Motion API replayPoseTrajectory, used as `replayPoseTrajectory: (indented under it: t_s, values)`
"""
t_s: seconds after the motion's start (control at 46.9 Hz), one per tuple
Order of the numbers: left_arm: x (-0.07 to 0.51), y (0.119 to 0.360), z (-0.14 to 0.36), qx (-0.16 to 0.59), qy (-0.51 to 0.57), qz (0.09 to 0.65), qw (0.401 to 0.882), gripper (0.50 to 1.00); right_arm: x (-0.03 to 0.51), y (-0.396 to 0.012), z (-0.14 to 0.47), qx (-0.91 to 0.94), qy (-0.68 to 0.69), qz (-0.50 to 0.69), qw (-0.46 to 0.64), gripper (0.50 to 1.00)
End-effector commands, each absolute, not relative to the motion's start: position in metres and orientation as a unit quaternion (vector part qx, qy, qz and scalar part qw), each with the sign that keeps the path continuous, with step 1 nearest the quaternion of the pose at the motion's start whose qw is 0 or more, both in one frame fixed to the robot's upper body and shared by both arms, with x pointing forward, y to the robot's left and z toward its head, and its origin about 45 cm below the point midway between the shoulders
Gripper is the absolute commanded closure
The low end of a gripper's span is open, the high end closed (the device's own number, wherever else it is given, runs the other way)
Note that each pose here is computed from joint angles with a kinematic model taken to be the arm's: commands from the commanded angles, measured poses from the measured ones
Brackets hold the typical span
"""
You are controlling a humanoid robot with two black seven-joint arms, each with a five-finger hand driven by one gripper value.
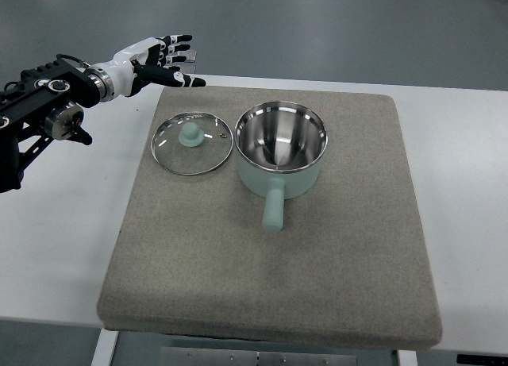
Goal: Place lid left of pot with left hand
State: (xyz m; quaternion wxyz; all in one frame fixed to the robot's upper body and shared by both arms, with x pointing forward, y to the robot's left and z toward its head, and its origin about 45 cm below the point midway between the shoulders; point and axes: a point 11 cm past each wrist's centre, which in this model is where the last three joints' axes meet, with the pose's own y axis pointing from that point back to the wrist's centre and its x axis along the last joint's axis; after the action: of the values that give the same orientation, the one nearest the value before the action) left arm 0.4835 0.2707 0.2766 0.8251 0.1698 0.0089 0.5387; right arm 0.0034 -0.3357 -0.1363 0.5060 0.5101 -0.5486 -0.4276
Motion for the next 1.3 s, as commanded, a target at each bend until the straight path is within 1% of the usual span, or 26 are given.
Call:
replayPoseTrajectory:
  t_s: [0.0, 0.128, 0.235, 0.32, 0.405, 0.533, 0.725, 0.896, 1.002, 1.279]
  values:
    - [0.483, 0.273, 0.278, 0.127, 0.064, 0.542, 0.828, 0.504, 0.003, -0.336, -0.136, 0.510, -0.548, -0.428, 0.506, 0.576]
    - [0.487, 0.293, 0.281, 0.068, 0.128, 0.543, 0.827, 0.504, 0.003, -0.336, -0.136, 0.510, -0.548, -0.428, 0.506, 0.576]
    - [0.487, 0.311, 0.287, 0.017, 0.160, 0.513, 0.843, 0.504, 0.003, -0.336, -0.136, 0.510, -0.549, -0.428, 0.506, 0.576]
    - [0.485, 0.330, 0.290, -0.023, 0.175, 0.487, 0.856, 0.504, 0.003, -0.336, -0.136, 0.510, -0.548, -0.428, 0.506, 0.576]
    - [0.488, 0.356, 0.286, -0.048, 0.197, 0.520, 0.830, 0.504, 0.003, -0.336, -0.136, 0.510, -0.548, -0.428, 0.506, 0.576]
    - [0.484, 0.364, 0.276, -0.052, 0.214, 0.529, 0.819, 0.504, 0.003, -0.336, -0.136, 0.510, -0.548, -0.428, 0.506, 0.576]
    - [0.479, 0.368, 0.263, -0.038, 0.231, 0.531, 0.814, 0.504, 0.003, -0.336, -0.136, 0.510, -0.548, -0.428, 0.506, 0.576]
    - [0.479, 0.366, 0.262, -0.046, 0.241, 0.529, 0.813, 0.504, 0.003, -0.336, -0.136, 0.510, -0.549, -0.428, 0.506, 0.576]
    - [0.480, 0.346, 0.252, -0.053, 0.269, 0.512, 0.814, 0.504, 0.003, -0.336, -0.136, 0.508, -0.551, -0.430, 0.503, 0.576]
    - [0.482, 0.322, 0.238, -0.063, 0.292, 0.498, 0.814, 0.504, 0.002, -0.334, -0.137, 0.511, -0.547, -0.432, 0.503, 0.576]
